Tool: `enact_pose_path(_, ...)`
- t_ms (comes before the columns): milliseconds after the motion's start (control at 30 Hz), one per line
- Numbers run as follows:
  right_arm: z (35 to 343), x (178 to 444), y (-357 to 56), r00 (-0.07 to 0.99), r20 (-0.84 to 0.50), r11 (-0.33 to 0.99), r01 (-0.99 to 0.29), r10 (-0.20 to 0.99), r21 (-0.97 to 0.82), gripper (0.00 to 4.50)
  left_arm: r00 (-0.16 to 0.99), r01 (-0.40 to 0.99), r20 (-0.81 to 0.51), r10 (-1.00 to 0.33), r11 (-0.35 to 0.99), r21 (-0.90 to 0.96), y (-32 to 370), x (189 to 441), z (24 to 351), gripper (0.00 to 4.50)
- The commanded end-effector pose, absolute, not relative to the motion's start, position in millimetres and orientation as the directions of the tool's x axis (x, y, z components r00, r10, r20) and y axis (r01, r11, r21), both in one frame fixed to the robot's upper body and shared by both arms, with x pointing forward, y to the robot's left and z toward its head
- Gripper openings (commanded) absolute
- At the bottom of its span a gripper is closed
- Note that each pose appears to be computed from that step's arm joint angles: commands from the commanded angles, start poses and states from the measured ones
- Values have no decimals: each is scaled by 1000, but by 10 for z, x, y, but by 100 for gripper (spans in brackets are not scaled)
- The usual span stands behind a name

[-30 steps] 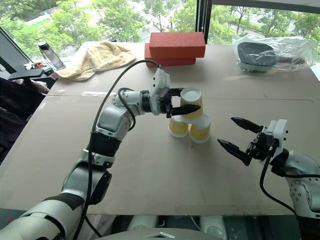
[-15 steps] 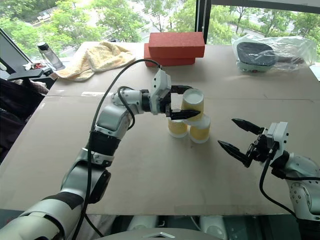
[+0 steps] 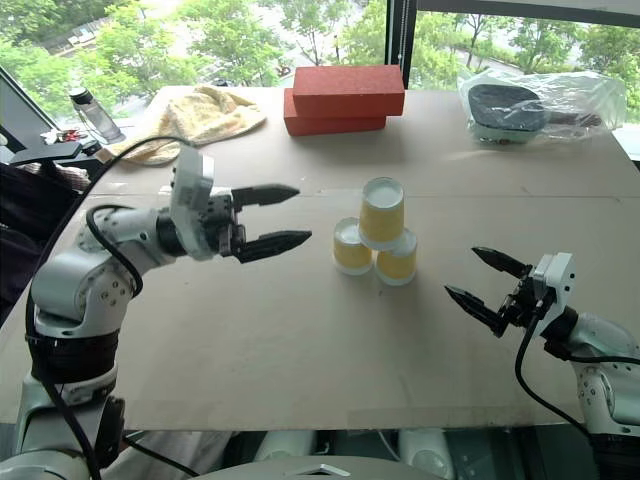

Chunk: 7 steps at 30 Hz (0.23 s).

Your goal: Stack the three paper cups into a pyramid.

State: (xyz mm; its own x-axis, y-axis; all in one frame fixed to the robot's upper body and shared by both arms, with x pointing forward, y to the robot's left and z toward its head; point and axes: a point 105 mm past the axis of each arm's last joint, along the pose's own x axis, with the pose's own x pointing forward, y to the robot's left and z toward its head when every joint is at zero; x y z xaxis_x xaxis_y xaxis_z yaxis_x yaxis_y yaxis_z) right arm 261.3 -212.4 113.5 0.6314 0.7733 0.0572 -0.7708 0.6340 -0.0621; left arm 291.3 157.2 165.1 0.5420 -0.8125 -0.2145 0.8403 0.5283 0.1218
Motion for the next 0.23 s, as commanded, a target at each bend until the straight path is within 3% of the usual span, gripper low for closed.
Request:
enact_pose_path(33,1068,2625,-2237,626,23,625,-774,779,-98,450,671,742,-261,-694,630,230,1771,2876,1383,440)
enact_pose_path(100,1007,2644,-2293,626,-4,623,-775,779,-105,450,722,691,-212,-659,701,174,1850,2849,1231,440)
enact_pose_path(233,948,2675,-2361,622,-33,615,-779,782,-118,450,770,633,-251,-587,753,180,2061,2782,802,440)
